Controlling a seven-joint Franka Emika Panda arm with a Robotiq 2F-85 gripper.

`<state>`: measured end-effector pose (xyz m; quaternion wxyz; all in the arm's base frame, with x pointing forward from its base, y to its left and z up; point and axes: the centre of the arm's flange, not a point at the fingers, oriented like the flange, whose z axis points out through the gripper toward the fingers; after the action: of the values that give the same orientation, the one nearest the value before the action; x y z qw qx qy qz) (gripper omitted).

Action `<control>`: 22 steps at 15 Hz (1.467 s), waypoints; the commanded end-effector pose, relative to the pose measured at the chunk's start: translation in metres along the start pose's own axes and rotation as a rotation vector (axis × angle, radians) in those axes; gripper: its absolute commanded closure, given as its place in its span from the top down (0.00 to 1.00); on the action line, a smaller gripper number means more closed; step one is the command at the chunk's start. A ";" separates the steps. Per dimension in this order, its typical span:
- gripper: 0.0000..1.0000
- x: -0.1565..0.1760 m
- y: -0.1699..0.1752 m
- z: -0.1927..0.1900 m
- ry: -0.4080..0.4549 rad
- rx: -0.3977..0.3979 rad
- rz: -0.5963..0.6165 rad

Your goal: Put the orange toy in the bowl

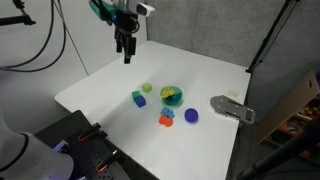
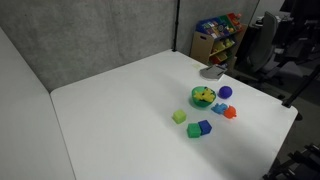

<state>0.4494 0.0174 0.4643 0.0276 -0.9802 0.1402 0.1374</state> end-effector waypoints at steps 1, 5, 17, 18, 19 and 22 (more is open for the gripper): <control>1.00 0.013 0.011 0.022 0.050 -0.053 0.041; 1.00 0.022 0.020 0.047 0.151 -0.077 0.046; 1.00 0.082 0.057 0.139 0.233 -0.190 0.210; 1.00 0.087 0.060 0.149 0.225 -0.197 0.220; 1.00 0.091 0.062 0.157 0.213 -0.202 0.233; 1.00 0.083 0.065 0.166 0.180 -0.195 0.223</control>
<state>0.4645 -0.0518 0.2798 -0.0961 -0.9648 0.2362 0.0646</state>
